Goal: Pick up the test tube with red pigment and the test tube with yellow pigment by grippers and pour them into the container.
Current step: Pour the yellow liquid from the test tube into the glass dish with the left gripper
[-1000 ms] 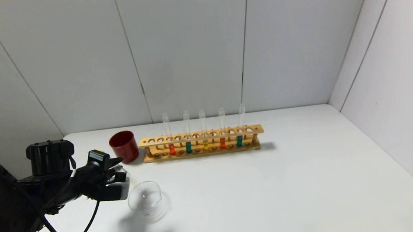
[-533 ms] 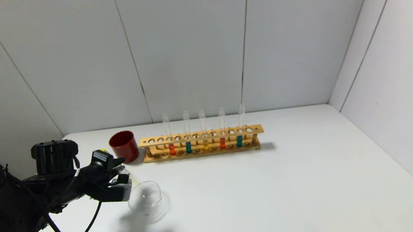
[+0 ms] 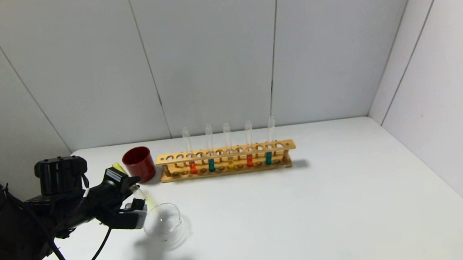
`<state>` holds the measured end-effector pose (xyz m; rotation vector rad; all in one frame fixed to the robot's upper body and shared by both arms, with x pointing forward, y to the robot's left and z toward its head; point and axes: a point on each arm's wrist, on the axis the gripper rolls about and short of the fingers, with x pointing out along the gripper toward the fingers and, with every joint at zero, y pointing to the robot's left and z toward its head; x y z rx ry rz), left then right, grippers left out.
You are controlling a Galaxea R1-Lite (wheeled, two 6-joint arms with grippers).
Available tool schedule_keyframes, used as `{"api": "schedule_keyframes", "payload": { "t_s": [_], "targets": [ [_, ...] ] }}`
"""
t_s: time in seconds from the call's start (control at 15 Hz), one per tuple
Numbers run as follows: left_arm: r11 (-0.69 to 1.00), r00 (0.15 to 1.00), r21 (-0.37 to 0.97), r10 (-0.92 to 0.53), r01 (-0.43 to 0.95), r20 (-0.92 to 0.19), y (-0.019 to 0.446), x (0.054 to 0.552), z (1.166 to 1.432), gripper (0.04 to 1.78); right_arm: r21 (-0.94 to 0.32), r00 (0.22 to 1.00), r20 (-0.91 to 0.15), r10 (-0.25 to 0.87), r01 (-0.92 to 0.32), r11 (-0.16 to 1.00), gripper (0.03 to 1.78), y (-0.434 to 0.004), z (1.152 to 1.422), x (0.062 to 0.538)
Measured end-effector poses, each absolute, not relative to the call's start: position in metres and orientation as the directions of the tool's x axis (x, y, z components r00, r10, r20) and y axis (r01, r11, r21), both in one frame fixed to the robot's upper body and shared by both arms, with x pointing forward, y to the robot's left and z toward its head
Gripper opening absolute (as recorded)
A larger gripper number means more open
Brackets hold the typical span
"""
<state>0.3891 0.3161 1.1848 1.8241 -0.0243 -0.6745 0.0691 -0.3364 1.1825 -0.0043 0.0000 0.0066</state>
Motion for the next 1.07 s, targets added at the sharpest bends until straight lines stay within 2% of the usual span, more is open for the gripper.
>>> {"api": "schedule_keyframes", "payload": {
  "t_s": [1.07],
  "targets": [
    [-0.467,0.857,0.864,-0.353,0.186,-0.375,0.308,0.405,1.194,0.33,-0.004,1.000,0.000,0.007,-0.007,1.000,1.75,-0.336,1.182,0.069]
  ]
}}
